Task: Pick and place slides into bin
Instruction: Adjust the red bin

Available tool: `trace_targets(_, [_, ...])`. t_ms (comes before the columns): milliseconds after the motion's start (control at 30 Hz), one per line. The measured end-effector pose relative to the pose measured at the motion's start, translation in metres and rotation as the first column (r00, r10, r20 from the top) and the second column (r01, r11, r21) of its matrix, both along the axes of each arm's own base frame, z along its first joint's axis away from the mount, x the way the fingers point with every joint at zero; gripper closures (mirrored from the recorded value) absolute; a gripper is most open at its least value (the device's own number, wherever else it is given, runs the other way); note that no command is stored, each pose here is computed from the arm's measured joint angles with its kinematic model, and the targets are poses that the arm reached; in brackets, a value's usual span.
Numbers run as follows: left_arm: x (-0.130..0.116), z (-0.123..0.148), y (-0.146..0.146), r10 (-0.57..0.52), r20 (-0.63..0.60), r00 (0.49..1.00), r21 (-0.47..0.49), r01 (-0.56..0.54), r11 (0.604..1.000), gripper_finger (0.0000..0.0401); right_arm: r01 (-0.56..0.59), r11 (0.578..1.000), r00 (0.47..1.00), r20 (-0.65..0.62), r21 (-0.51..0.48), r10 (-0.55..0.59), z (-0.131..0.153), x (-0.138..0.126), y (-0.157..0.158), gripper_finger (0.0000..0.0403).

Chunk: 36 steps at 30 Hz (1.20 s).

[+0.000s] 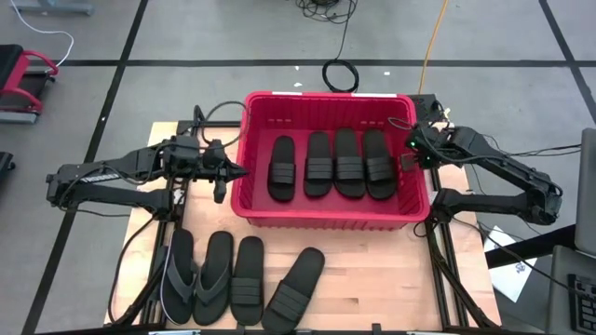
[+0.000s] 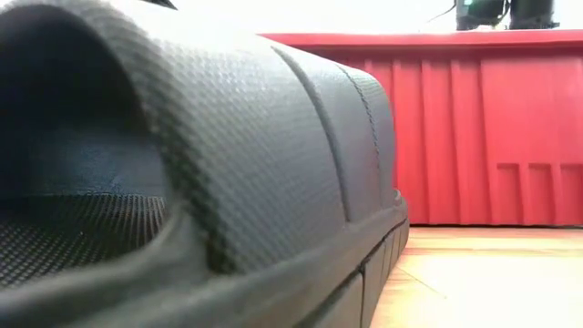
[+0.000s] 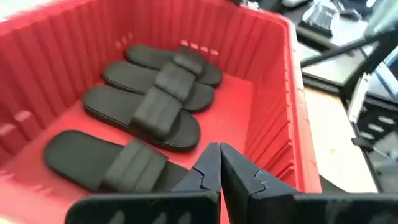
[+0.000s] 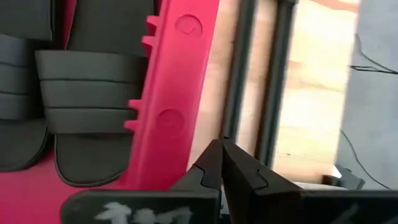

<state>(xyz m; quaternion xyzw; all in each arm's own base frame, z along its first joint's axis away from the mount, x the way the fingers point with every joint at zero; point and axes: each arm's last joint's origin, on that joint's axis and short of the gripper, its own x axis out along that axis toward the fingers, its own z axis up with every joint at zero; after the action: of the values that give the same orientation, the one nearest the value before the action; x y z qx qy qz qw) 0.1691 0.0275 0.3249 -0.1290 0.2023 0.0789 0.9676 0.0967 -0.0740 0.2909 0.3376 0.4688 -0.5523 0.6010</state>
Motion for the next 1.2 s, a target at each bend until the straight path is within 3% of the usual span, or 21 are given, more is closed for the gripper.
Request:
trace_targets(233, [0.006,-0.011,0.001,-0.008,-0.087,0.996,-0.038,0.004,0.999,0.0392,-0.06,0.998,0.993,0.104,-0.008,0.061,-0.006,0.014,-0.007,0.0403])
trace_targets(500, [0.015,-0.025,0.002,-0.021,-0.199,0.98,-0.034,0.015,0.999,0.0392,-0.136,0.989,0.983,0.12,-0.055,0.142,-0.009,0.029,-0.018,0.0403])
trace_targets(800, [0.015,-0.022,0.003,-0.015,-0.178,0.984,0.003,0.016,1.0,0.0395,-0.209,0.975,0.973,0.079,-0.074,0.215,-0.008,0.03,-0.03,0.0403])
trace_targets(967, [0.01,-0.018,0.001,-0.029,-0.148,0.989,-0.009,0.028,1.0,0.0387,-0.23,0.956,0.971,0.021,-0.184,0.238,0.024,0.022,-0.028,0.0403])
trace_targets(1067, [0.007,-0.015,0.001,-0.035,-0.131,0.991,-0.009,0.034,0.999,0.039,-0.289,0.916,0.944,0.079,-0.278,0.321,0.059,0.017,-0.023,0.0403])
trace_targets(1200, [0.004,-0.013,0.0,-0.034,-0.119,0.992,-0.007,0.033,0.999,0.0399,-0.446,0.822,0.806,0.241,-0.354,0.541,0.102,0.012,-0.003,0.0403])
